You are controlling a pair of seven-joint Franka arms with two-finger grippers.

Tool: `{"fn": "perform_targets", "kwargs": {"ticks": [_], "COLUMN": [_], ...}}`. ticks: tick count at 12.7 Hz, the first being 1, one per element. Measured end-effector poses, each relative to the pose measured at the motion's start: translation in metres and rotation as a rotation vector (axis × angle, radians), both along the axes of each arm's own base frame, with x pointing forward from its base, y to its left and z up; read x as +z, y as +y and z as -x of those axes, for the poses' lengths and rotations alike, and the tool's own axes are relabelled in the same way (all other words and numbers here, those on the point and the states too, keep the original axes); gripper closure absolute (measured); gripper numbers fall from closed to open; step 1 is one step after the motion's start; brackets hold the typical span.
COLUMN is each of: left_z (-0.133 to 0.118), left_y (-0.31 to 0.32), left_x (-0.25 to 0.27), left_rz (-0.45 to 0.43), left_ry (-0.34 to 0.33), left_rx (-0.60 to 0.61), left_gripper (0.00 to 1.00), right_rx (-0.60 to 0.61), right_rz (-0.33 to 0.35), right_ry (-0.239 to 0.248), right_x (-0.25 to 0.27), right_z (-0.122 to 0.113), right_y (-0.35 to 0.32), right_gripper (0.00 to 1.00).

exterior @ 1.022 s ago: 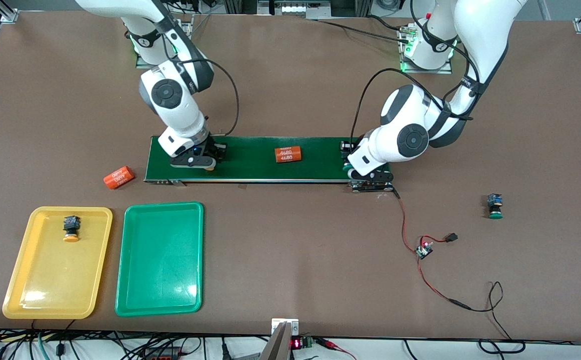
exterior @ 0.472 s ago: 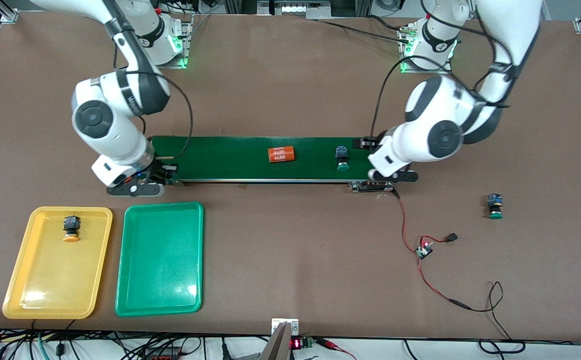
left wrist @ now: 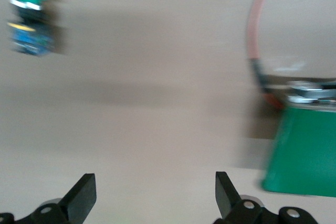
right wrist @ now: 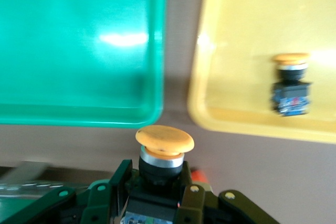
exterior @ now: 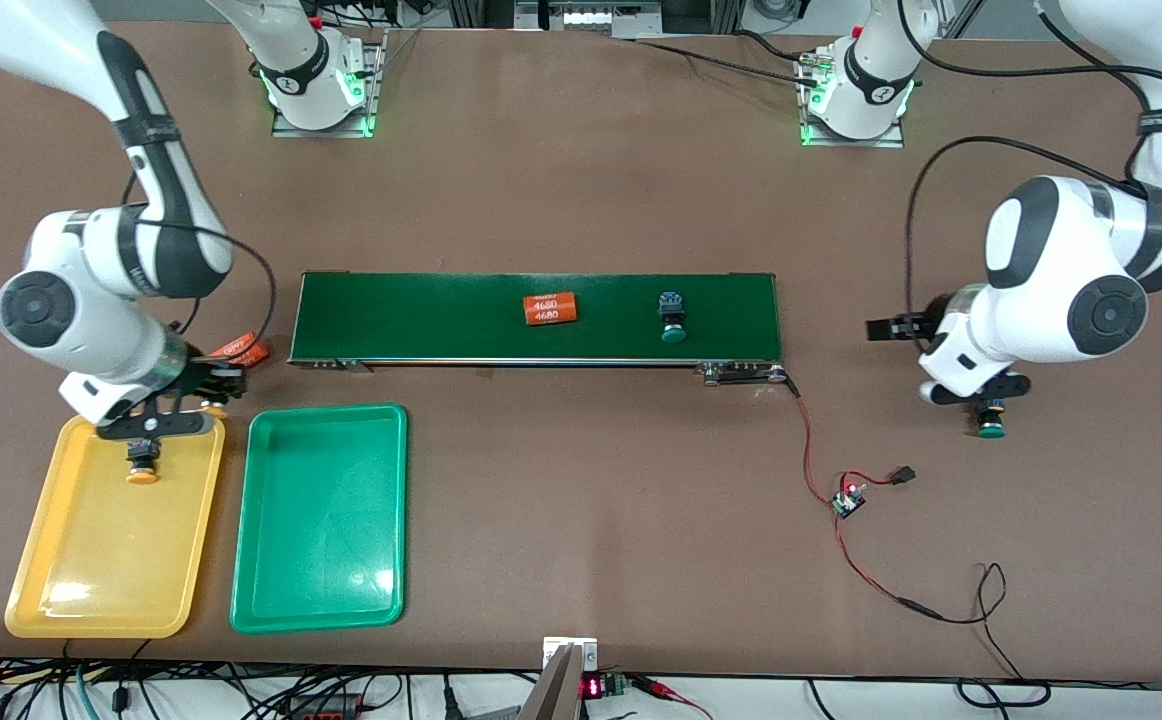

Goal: Sort buttons by color to trays
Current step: 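Carry the yellow button to the yellow tray while the left gripper places a button, then release the yellow button into the yellow tray while the left gripper brings a button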

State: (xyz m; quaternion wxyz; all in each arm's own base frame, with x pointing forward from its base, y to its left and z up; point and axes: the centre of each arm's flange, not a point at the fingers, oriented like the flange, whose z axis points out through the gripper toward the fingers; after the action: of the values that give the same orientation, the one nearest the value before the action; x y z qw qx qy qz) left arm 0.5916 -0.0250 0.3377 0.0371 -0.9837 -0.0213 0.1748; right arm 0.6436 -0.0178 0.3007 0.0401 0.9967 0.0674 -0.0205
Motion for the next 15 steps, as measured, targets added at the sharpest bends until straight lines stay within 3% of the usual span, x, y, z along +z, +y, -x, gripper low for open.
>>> {"fn": "perform_targets", "kwargs": {"ticks": [1,3,7,11,13,14,15], "left_z": [-0.002,-0.017,-0.039,-0.036,-0.035,-0.035,-0.036], "left_y": [0.017,0.049,0.121,0.156,0.162,0.164,0.165], "left_x": [-0.009,-0.03,-0.088,-0.146,-0.158,-0.159,-0.159], "left_rz": [-0.042,-0.093,-0.074,0.044,0.061,0.061,0.061], "left_ry": [0.007,-0.048,-0.163,-0.208,-0.229,-0.232,-0.234], "left_rx": [-0.065,-0.183,-0.379,-0.369,-0.356,-0.356,-0.358], "left_gripper": [0.0,0.0,0.0,0.0,0.0,0.07,0.19], "right_rx": [0.022,0.045,0.081,0.093,0.093,0.093,0.093], "right_rz": [-0.001,-0.007,-0.013,0.0,0.008,0.008,0.008], "right_ry": [0.011,0.02,-0.019,-0.07,-0.088,-0.091,-0.093], "right_x": [-0.007,-0.026,-0.057,-0.07,-0.081,-0.085,-0.089], "right_z": [-0.002,-0.003,-0.007,-0.013,-0.015,-0.016,-0.016], "right_y": [-0.021,-0.048,-0.081,-0.105,-0.113,-0.114,-0.114], "right_gripper": [0.59,0.59,0.59,0.59,0.59,0.59,0.59]}}
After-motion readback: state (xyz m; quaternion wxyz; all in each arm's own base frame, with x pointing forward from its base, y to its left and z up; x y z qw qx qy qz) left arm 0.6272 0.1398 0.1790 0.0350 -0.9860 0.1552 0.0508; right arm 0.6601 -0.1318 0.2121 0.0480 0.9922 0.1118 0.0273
